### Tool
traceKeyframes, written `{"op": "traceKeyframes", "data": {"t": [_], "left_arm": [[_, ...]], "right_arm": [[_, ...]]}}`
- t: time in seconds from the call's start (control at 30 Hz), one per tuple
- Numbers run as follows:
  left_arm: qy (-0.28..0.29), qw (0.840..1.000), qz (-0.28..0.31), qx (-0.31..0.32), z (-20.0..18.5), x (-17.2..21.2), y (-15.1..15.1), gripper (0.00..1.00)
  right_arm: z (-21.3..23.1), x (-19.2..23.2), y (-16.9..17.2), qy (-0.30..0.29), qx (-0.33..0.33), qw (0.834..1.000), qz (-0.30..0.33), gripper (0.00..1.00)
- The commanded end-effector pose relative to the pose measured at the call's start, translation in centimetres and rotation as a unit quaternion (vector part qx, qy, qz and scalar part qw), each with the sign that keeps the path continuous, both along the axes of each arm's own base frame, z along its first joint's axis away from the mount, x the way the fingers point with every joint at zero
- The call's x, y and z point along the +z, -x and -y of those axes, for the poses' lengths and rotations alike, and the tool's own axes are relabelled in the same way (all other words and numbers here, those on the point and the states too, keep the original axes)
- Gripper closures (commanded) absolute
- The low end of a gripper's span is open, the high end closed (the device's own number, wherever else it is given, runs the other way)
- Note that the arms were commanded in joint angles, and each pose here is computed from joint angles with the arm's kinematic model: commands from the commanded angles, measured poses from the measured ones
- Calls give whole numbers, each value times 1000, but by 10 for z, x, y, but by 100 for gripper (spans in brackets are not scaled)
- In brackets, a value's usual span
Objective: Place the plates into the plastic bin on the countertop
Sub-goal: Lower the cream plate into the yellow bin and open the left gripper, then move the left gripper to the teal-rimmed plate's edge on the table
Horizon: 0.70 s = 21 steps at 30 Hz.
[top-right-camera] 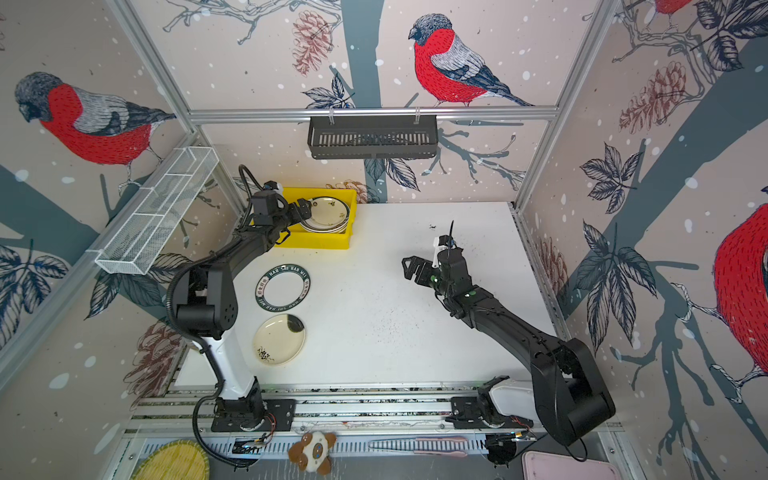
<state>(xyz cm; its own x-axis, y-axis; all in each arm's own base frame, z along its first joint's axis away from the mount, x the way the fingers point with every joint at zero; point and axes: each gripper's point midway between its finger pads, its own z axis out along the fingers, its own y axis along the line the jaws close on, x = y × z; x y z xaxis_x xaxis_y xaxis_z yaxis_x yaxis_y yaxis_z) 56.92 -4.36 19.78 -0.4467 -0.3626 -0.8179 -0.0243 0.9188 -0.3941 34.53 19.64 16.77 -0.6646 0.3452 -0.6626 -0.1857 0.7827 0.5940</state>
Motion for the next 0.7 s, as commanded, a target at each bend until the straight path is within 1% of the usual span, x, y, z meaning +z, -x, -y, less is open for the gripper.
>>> {"op": "traceKeyframes", "data": {"t": [0.0,0.13,0.23,0.3,0.37,0.4,0.47,0.5,0.57,0.67], "left_arm": [[-14,999,14,49,-15,12,15,3],[-33,996,9,87,-27,11,50,3],[-53,992,15,117,-34,16,78,3],[-65,988,8,139,-41,13,97,3],[-68,987,-3,144,-44,13,108,3],[-72,987,-21,141,-44,1,117,3],[-73,988,-44,132,-42,-9,128,3],[-72,986,-59,138,-44,-16,135,3],[-62,979,-85,174,-55,-25,150,3],[-67,979,-91,172,-57,-28,165,3]], "right_arm": [[-7,6,0,-2,20,1000,19,1],[-18,1,5,2,44,999,16,1],[-25,0,8,3,60,998,18,1],[-28,0,11,4,70,997,19,0],[-29,1,14,7,76,997,22,1],[-29,1,16,9,79,997,24,1],[-28,2,18,14,84,996,31,1],[-28,3,19,17,87,995,36,0],[-27,4,20,21,91,995,41,0],[-28,4,22,21,103,994,42,1]]}}
